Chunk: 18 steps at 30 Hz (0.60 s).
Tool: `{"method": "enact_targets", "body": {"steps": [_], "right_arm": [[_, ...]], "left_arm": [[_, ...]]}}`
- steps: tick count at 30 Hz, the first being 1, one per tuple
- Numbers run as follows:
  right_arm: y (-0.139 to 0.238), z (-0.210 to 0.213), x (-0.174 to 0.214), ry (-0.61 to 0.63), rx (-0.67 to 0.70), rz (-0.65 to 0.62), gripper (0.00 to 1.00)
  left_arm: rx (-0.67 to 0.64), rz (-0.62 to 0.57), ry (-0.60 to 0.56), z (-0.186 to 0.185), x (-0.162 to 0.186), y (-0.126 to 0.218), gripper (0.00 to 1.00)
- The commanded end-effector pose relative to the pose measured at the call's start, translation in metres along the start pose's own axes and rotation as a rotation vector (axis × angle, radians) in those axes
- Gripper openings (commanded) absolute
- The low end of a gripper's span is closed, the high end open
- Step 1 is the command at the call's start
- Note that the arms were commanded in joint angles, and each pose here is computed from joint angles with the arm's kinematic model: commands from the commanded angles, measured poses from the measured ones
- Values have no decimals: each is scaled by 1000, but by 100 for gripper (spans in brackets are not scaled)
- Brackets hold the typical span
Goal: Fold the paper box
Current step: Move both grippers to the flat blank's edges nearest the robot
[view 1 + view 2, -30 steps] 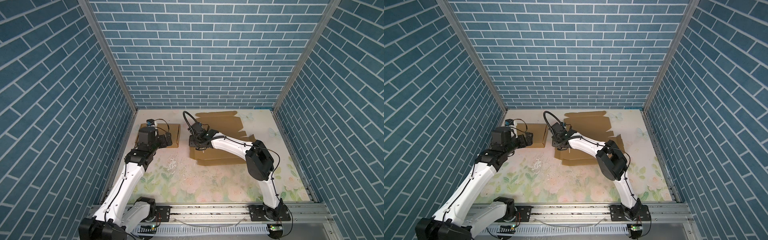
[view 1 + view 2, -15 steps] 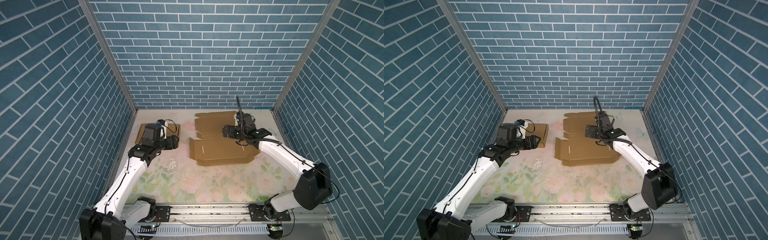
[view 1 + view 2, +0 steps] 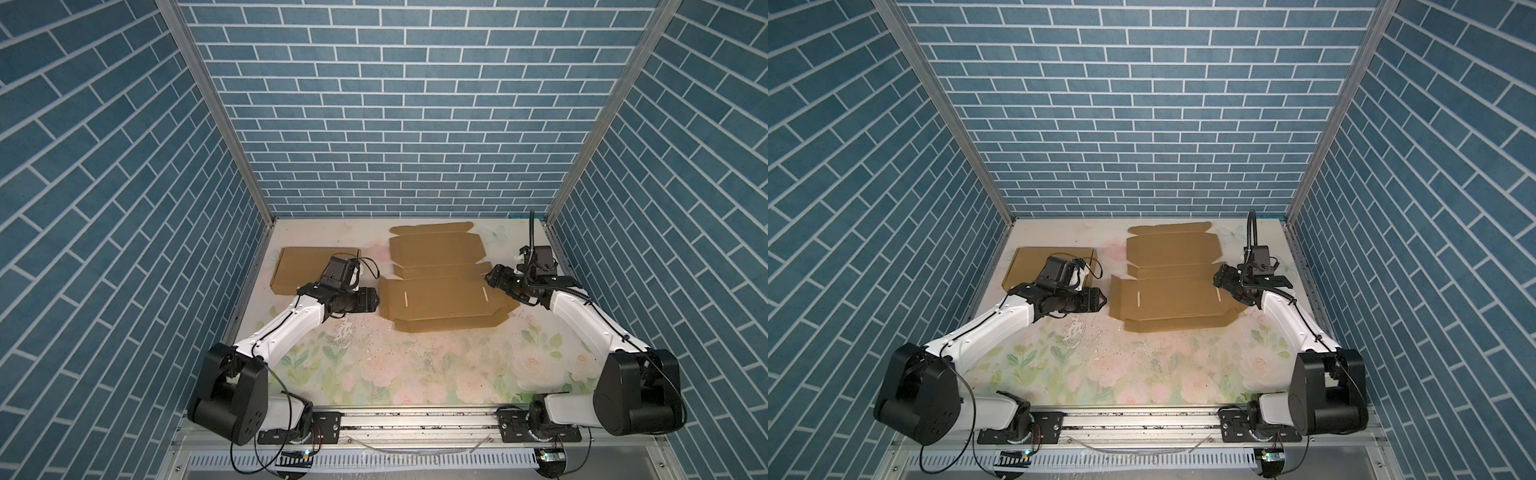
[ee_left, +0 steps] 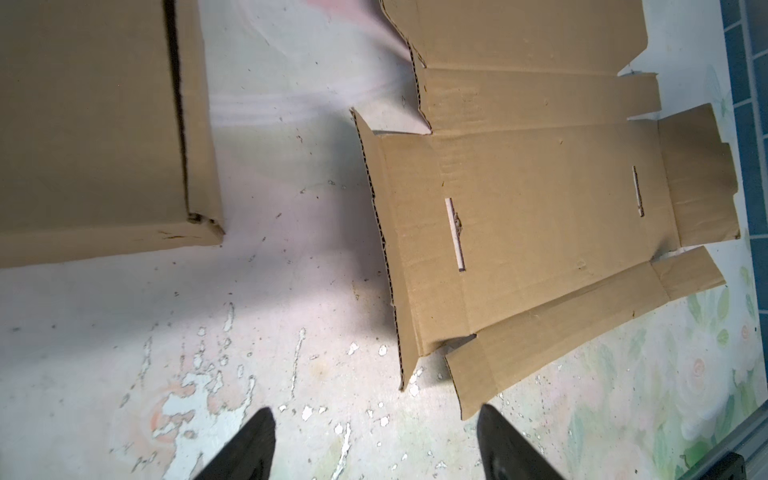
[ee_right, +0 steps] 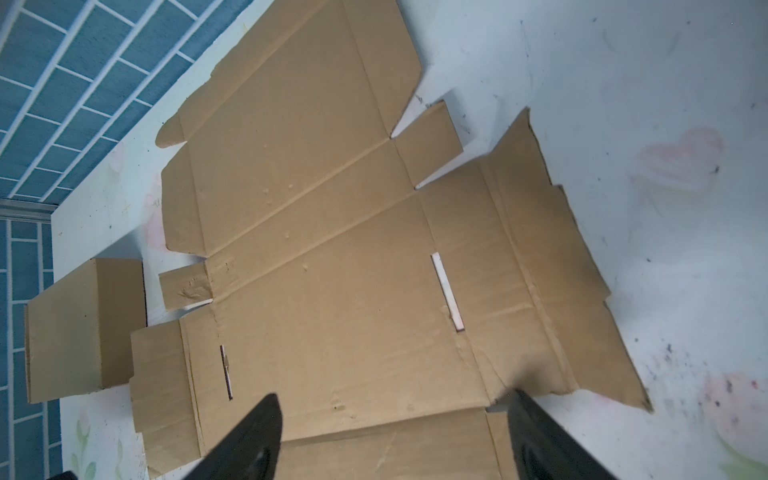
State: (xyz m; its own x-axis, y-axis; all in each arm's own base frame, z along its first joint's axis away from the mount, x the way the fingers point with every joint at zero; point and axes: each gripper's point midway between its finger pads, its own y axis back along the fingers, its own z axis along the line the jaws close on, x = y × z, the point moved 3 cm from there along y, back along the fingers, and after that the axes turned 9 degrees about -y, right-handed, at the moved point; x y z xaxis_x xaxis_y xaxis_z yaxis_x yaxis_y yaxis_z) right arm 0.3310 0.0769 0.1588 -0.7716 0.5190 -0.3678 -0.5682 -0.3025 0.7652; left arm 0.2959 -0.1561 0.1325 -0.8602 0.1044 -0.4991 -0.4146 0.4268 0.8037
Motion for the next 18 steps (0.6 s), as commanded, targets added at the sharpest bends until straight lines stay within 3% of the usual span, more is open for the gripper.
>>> {"method": "enact_targets", "body": {"steps": [1,7,18], "right_arm": [[4,-14,10,-77,8,9,83],[1,-28,15,-152,47,27,78],[-5,-47,51,-325,42,69,76]], "left_arm": [[35,-4,13,-4,1,-9,77],[63,18,57,-2,6,-31,76],[123,45,128,-5,7,-60,65]]}}
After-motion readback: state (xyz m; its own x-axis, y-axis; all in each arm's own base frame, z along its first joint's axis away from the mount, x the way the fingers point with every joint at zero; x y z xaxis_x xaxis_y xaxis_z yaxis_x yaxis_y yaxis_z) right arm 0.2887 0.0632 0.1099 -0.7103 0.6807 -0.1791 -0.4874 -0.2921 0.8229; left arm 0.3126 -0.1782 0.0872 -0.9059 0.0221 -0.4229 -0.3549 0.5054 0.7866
